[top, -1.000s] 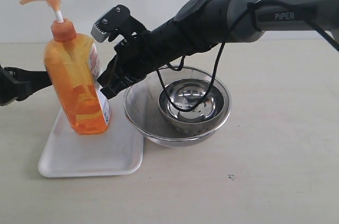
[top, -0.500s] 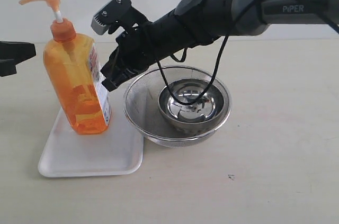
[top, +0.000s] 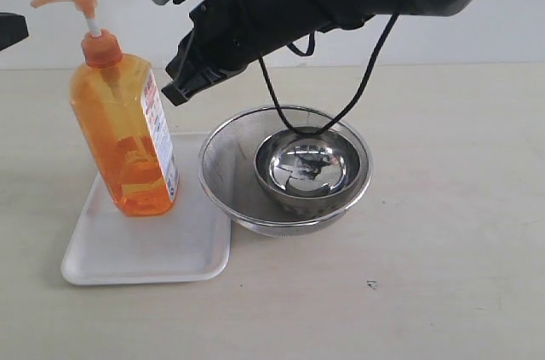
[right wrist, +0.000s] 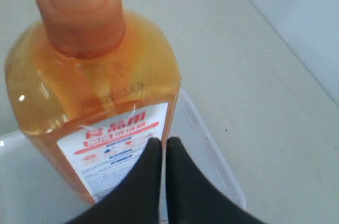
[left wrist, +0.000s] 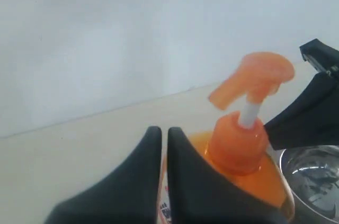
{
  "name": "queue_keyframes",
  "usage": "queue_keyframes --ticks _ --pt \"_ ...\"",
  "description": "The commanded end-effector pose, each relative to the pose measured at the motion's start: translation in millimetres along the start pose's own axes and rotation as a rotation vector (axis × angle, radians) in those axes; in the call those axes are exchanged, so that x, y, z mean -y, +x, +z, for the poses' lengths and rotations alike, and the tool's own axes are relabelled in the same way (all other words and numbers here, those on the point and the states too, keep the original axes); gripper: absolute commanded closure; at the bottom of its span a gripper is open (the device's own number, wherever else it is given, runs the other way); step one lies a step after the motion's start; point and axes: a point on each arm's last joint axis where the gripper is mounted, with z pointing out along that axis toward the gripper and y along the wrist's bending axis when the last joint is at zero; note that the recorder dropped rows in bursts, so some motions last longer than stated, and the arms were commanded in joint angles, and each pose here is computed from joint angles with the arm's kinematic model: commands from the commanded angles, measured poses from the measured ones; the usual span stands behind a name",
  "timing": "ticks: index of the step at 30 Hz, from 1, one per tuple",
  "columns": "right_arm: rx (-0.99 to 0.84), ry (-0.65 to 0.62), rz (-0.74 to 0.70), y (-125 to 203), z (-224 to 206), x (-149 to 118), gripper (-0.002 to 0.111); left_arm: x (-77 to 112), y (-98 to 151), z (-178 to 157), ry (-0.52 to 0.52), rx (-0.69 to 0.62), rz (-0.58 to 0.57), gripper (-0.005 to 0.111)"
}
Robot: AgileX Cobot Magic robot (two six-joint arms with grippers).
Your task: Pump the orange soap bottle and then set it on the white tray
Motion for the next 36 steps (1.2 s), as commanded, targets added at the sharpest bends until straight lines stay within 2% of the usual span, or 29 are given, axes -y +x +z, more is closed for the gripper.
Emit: queue_keyframes --ticks 1,7,9,12,14,16,17,22,36 --pt "0.044 0.004 -0.023 -20.2 -24.2 -3.2 0.108 2.4 -9.4 -5.1 -0.008 0.034 0.008 0.102" --pt "0.055 -0.047 -0.008 -25.2 -30.5 -9.8 0.107 3.6 -11.5 -6.7 -0.009 0.041 0.01 0.102" --pt "0.054 -0.049 -0.007 -25.2 -30.5 -10.0 0.098 3.6 -11.5 -6.7 -0.009 0.041 0.01 0.102" --pt "0.066 -0.052 0.01 -26.3 -30.5 -10.2 0.07 3.6 -11.5 -6.7 -0.009 0.041 0.01 0.102" --pt "0.09 -0.059 0.038 -28.5 -29.7 -11.4 0.045 3.6 -11.5 -6.7 -0.009 0.041 0.01 0.102" --pt "0.12 -0.061 0.067 -32.3 -28.7 -13.9 0.033 3.3 -12.7 -6.6 -0.009 0.043 0.013 0.102" --pt "0.127 -0.052 0.068 -33.6 -27.9 -15.0 0.033 3.2 -13.3 -6.6 -0.009 0.045 0.014 0.102" --pt "0.164 -0.008 0.043 -44.9 -20.0 -31.6 0.056 2.5 -16.6 -6.3 -0.01 0.053 0.021 0.102" --pt "0.175 0.0 0.06 -45.6 -14.1 -35.6 0.057 3.3 -16.8 -6.0 -0.005 0.054 0.022 0.102"
